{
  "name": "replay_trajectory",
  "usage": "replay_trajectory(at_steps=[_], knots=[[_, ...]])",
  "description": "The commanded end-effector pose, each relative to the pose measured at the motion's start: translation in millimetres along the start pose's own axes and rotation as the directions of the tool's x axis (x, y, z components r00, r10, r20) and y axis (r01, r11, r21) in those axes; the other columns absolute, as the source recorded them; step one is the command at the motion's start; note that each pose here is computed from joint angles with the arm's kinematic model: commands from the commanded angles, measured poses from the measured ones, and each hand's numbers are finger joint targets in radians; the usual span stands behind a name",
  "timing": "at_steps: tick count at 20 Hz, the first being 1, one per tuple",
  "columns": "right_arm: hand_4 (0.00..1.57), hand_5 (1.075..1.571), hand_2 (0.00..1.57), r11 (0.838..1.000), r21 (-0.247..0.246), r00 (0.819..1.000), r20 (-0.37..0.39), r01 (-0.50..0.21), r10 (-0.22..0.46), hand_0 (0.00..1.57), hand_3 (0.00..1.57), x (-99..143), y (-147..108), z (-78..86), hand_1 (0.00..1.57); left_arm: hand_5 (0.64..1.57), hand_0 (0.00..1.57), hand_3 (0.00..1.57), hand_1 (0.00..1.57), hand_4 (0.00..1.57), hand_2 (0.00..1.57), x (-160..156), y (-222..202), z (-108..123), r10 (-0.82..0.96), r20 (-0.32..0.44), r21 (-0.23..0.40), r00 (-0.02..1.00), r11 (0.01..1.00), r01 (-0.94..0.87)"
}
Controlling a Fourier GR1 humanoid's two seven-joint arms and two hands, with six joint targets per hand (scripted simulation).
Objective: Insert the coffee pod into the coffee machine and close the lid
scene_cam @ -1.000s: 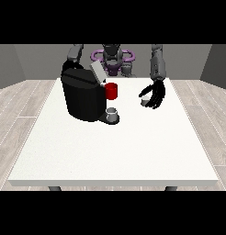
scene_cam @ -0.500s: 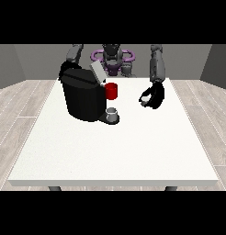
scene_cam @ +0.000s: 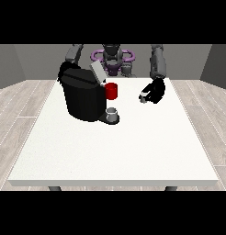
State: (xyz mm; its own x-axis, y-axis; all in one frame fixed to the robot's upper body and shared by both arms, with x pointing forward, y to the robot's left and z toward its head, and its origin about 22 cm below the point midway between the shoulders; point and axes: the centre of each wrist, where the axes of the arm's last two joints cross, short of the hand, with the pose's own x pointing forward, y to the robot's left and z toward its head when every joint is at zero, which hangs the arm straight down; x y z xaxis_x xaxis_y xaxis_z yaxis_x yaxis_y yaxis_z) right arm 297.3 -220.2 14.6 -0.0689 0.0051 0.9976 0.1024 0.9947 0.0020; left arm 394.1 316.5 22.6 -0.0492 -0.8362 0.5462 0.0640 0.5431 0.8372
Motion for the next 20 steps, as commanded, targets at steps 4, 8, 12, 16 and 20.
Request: replay_trajectory(at_steps=[4,8,12,16,20], knots=[[0.49,1.571,0.00,1.000,0.019,1.000,-0.008,-0.025,0.025,0.00,0.00,-18,-8,2.1,0.00,1.571,1.32,1.35,1.32,0.58,1.38,38,31,-24,0.008,0.116,-0.008,0.993,1.000,-0.007],[0.44,1.571,0.00,1.000,0.011,1.000,-0.031,-0.005,0.005,0.00,0.00,-10,-11,-7.7,0.00,1.571,1.26,1.29,1.26,0.54,1.33,47,57,-30,0.005,0.149,-0.019,0.989,1.000,-0.002],[0.49,1.571,0.00,1.000,0.018,1.000,-0.008,0.020,-0.019,0.00,0.00,-14,2,-5.7,0.00,1.571,1.26,1.29,1.26,0.54,1.33,56,52,-33,0.007,0.153,-0.013,0.988,1.000,-0.006],[0.48,1.571,0.00,0.999,0.044,1.000,-0.026,-0.008,0.009,0.00,0.00,-9,2,-3.3,0.00,1.571,1.25,1.29,1.25,0.57,1.33,67,66,-38,-0.004,0.174,0.000,0.985,1.000,0.004],[0.50,1.571,0.00,0.998,0.055,1.000,0.016,0.015,-0.016,0.00,0.00,-7,11,-4.0,0.00,1.571,1.26,1.28,1.26,0.54,1.33,96,110,-49,-0.025,0.183,0.062,0.983,0.998,0.014]])
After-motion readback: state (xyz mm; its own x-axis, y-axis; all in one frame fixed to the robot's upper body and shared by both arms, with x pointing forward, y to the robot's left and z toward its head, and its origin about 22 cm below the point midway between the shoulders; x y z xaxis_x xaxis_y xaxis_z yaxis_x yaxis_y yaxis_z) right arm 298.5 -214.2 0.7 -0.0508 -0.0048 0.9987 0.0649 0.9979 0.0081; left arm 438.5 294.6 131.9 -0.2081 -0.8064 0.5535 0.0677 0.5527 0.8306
